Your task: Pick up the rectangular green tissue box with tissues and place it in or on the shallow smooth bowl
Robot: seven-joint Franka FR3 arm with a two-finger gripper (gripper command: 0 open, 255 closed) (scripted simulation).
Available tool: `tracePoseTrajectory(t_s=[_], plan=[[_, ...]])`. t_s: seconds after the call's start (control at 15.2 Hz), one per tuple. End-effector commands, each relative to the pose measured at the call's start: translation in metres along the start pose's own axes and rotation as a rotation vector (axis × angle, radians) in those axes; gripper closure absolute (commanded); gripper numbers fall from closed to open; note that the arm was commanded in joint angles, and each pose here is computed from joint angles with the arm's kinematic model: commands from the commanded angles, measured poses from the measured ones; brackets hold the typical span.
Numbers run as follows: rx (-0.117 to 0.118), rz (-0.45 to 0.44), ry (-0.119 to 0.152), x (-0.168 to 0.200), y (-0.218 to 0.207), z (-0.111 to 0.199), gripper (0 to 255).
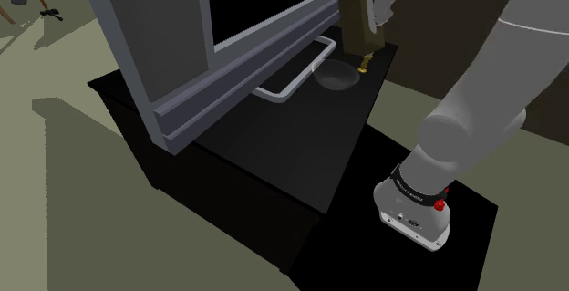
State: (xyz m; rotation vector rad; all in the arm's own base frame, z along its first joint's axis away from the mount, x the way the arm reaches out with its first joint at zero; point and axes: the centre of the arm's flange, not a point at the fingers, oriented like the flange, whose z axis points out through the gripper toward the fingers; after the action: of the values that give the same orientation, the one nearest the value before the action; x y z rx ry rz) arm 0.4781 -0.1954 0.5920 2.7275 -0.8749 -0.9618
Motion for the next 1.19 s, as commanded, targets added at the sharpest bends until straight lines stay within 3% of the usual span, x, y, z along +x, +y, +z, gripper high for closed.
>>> tracePoseTrajectory(t_s=[0.0,0.13,1.12], plan=[[0.0,0.0,0.0,0.018,-0.003,-0.019,255],[0.0,0.0,0.0,0.037,-0.006,-0.04,255],[0.0,0.0,0.0,0.079,-0.029,0.023,255]])
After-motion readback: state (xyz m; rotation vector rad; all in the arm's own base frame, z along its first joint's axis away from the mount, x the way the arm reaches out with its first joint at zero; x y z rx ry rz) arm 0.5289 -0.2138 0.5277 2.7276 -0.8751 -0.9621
